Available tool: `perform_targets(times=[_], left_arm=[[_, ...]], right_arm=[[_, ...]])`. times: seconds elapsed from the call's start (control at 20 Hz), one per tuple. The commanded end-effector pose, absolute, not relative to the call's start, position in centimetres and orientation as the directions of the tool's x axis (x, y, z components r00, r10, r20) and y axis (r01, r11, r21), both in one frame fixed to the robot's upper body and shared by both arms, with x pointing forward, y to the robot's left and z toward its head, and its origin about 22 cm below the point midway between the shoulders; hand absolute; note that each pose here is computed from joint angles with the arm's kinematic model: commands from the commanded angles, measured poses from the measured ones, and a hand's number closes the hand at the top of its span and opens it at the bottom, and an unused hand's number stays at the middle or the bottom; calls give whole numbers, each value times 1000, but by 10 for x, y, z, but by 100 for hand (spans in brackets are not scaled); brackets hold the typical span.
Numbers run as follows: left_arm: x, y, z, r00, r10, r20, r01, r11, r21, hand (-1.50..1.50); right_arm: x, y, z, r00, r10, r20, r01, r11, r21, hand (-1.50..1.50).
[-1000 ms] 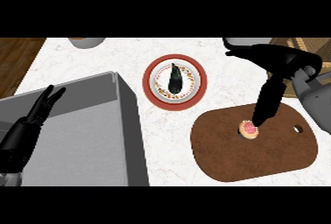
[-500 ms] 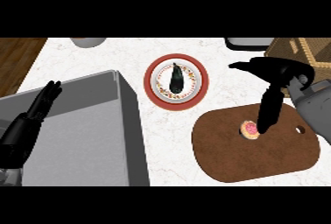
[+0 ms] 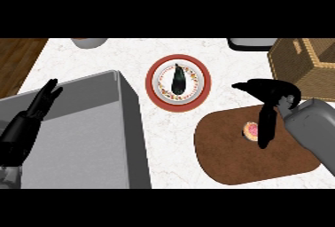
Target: Pick the cupcake from the cutting board and place it in the basket
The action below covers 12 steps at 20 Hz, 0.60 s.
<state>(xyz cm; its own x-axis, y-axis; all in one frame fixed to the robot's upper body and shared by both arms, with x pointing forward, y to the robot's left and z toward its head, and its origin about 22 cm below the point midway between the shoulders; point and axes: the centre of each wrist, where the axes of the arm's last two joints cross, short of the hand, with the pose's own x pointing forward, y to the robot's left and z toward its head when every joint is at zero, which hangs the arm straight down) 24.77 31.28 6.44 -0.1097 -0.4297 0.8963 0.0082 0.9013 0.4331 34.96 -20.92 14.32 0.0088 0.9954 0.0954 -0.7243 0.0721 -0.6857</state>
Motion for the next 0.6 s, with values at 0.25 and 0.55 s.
perform_targets(times=[0.25,0.55], left_arm=[[267,310,87,-161,-406,900,-10,912,410,0],[274,305,70,-175,-402,899,-2,913,408,0]], right_arm=[[336,-217,111,28,997,79,-716,75,-694,-150],[331,-228,100,-1,997,73,-698,52,-714,-150]])
